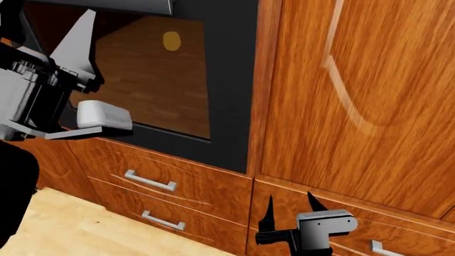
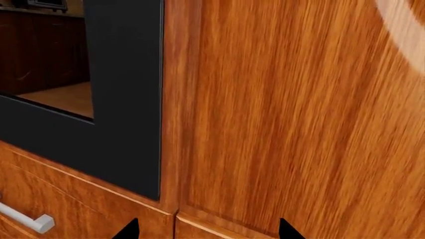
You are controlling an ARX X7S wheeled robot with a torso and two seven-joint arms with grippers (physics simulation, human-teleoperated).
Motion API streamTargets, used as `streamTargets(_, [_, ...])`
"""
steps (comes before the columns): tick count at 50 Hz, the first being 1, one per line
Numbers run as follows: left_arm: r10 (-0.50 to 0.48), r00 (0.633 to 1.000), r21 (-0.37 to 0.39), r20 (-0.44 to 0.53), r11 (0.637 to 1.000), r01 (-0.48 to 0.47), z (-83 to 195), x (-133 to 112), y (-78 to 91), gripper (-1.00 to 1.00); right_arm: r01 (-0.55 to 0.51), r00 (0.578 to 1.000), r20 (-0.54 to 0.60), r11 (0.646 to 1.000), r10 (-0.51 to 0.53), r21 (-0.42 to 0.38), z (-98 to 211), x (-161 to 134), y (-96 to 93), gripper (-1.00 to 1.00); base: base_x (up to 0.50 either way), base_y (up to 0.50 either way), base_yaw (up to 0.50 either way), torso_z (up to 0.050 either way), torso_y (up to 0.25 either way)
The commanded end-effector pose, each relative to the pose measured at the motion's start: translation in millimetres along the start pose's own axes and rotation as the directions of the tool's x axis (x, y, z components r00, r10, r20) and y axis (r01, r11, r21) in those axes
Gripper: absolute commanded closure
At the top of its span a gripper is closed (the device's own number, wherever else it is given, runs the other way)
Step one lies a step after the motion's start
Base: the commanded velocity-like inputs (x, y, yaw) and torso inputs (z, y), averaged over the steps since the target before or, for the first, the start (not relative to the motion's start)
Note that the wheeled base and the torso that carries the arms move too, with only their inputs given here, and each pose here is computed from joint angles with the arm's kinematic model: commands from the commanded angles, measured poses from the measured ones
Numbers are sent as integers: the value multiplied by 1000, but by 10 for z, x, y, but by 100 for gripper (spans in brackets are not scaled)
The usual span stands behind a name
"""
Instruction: Open the oven door
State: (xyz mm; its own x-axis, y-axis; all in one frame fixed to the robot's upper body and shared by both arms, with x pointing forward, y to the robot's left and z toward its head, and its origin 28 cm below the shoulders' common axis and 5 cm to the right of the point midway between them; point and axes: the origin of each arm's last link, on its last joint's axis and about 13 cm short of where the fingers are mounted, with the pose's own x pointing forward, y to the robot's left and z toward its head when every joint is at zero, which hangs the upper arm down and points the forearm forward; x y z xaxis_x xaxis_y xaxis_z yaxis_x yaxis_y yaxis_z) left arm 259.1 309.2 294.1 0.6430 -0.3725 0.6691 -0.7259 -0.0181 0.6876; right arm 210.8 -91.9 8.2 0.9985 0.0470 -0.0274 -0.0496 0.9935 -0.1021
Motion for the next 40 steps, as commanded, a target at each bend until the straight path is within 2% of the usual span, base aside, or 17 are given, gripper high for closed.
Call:
streamTargets(1, [-22, 1000, -39, 6, 999, 23, 59, 7, -81, -100, 2, 1000, 0, 1000, -2, -1, -1, 1, -2, -100, 0, 0, 0, 0, 0])
streamTargets(13, [-35, 999, -55, 5, 998, 36, 81, -1, -144, -100, 1, 1000, -4, 1000, -1, 0, -3, 6, -1, -100, 0, 0, 0, 0, 0])
streamTargets(22, [-69, 997, -70, 18, 995, 70, 148, -28, -311, -100, 1, 1000, -5, 1000, -1, 1, -2, 5, -2, -100, 0, 0, 0, 0, 0])
streamTargets(40, [-82, 996, -118, 25, 989, 84, 280, -18, -398, -100, 0, 1000, -3, 1000, 0, -1, -7, 2, 0, -100, 0, 0, 0, 0, 0])
